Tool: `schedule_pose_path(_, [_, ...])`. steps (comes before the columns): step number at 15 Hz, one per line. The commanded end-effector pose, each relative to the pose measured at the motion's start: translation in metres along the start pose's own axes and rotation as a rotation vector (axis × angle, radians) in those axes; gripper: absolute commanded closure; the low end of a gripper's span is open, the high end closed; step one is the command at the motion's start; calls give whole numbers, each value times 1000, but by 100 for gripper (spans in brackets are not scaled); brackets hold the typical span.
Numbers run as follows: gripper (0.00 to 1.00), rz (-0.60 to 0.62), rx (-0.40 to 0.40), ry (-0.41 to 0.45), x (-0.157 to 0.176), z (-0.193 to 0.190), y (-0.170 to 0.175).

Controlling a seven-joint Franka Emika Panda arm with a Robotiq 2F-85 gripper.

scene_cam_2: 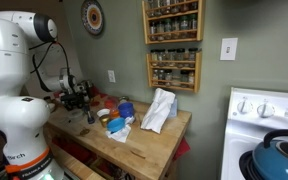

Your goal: Put the pen and the sharpie on top of the container

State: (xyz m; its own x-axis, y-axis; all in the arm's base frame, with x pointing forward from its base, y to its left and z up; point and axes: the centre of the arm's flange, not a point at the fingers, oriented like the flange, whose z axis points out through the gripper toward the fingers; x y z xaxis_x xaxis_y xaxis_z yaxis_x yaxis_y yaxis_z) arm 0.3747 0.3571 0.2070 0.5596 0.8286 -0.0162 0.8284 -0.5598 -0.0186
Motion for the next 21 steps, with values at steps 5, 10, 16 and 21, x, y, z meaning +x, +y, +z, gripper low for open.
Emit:
schedule_pose_path(5, [98,42,17,12,-2,-9,3])
schedule_pose_path(10, [97,114,62,32,-8,-42,3])
schedule_pose_path(16, [97,165,22,-22,-43,-106,-6])
schedule_pose_path(21, [97,274,-41,16,-76,-119,6])
